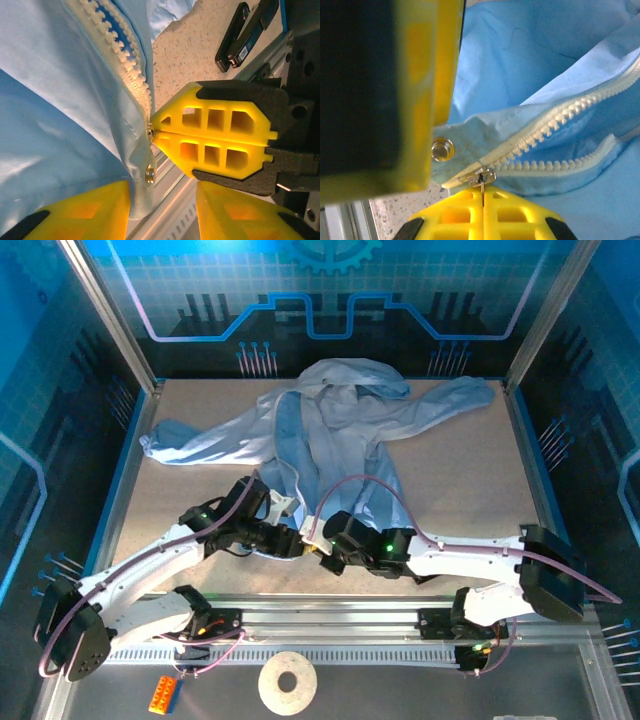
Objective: Zip up the jacket
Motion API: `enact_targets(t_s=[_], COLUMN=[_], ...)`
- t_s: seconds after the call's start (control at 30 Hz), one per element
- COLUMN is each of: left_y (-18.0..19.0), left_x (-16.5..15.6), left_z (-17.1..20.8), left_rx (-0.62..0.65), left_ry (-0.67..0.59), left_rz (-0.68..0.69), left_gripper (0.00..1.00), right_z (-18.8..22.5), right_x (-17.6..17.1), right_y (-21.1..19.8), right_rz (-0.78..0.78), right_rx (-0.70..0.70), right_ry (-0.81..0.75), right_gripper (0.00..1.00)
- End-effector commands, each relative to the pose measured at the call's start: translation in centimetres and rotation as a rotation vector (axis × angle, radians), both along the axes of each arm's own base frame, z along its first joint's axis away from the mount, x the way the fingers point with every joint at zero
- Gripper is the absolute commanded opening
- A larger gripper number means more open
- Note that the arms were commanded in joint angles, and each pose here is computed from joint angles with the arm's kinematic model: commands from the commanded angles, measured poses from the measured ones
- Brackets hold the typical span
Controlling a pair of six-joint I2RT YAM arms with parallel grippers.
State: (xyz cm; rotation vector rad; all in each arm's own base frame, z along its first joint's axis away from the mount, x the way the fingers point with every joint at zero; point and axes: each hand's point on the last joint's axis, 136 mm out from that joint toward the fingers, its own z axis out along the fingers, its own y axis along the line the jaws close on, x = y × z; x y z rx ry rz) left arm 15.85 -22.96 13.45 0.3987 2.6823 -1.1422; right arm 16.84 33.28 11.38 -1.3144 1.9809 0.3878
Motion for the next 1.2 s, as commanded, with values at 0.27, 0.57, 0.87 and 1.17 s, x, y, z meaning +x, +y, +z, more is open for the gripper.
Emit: enact_targets(t_s=[0.27,0.57,0.87,1.17], left_y=[2.0,1.8,0.6,1.9], left_x=[1.5,0.9,0.7,-0.4], left_z=[0.5,-0.9,-1.9,-2.7], left_rx=[-0.175,-0.219,-0.233,-0.126], left_ry=[-0.115,-0.114,-0.089,-0.072], left_rz=[0.319,0.341,0.296,0.275], left_gripper=[0.56,0.55,0.53,0.00], right_z=[0.9,0.8,1.4,2.0], right_x=[0.3,0.4,0.4,0.9], right_y=[2.1,2.9,3.1,2.6], right_rz=[-0.012,-0.009,-0.021,-0.062], right_rx=[0.085,0.095,0.122,0.125], right_ry=[0.054,0.079,0.088,0.074], right_gripper=[0.00,0.00,0.00,0.00])
